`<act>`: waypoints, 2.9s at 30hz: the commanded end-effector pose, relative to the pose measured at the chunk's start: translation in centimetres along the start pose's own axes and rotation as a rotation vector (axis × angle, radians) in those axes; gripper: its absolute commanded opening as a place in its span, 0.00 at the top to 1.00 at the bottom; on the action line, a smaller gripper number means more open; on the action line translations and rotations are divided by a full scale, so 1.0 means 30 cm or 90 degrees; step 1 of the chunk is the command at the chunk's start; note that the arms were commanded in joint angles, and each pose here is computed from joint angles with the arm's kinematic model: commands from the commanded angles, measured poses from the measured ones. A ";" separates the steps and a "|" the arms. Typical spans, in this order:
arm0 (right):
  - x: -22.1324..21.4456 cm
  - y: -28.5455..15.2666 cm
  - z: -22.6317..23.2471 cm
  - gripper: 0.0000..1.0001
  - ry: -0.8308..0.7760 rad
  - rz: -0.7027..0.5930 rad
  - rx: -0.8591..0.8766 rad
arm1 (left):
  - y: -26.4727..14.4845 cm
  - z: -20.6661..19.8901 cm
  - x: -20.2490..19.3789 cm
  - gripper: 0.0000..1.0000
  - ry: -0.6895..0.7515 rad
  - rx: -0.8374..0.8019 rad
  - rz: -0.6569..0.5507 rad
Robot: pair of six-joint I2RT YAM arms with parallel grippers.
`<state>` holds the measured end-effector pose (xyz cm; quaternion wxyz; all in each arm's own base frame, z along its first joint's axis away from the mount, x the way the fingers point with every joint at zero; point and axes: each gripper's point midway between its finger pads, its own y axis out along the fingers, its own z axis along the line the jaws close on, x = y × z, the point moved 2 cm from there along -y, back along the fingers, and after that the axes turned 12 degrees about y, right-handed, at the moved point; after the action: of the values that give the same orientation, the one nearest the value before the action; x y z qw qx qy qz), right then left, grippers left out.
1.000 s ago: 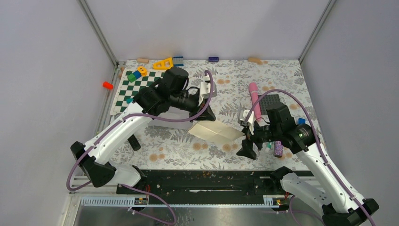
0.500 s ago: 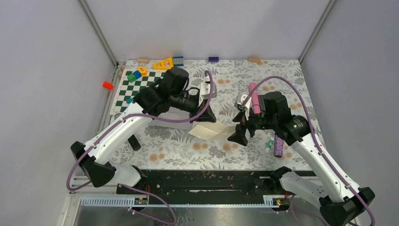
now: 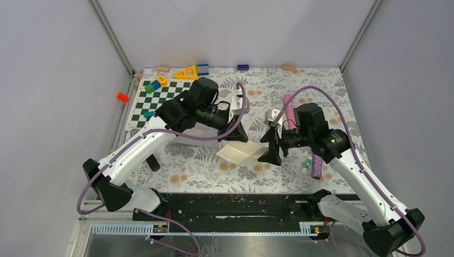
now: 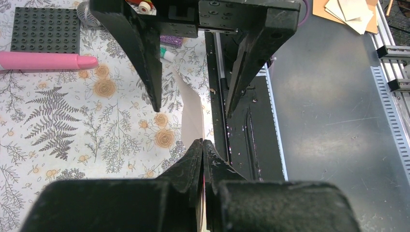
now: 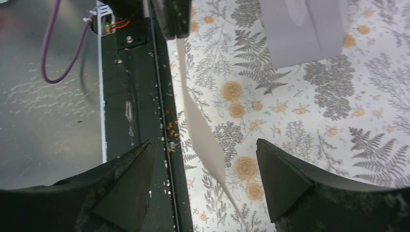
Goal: Place the letter into the envelope and seal it
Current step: Fold the letter.
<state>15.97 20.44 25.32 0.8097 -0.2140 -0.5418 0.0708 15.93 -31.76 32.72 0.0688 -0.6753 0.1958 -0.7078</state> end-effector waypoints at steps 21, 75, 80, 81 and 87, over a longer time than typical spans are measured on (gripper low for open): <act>-0.049 -0.017 0.102 1.00 -0.030 0.023 0.102 | 0.005 0.013 0.034 0.20 0.015 0.004 -0.020; 0.084 -0.093 0.044 1.00 0.031 -0.146 0.028 | 0.114 0.001 -0.086 0.97 0.072 0.023 0.082; 0.084 -0.099 0.051 0.53 0.021 -0.148 0.026 | 0.118 0.000 -0.090 1.00 0.070 0.023 0.085; 0.082 -0.105 0.055 0.38 0.013 -0.145 0.022 | 0.118 0.001 -0.091 1.00 0.071 0.024 0.086; 0.093 -0.170 0.096 0.13 -0.084 -0.166 -0.029 | 0.115 0.000 -0.097 1.00 0.074 0.028 0.090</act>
<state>14.54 18.54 28.73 0.8178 -0.1481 -0.5560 -0.0118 15.31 -33.52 27.31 0.1276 -0.6334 0.2470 -0.7222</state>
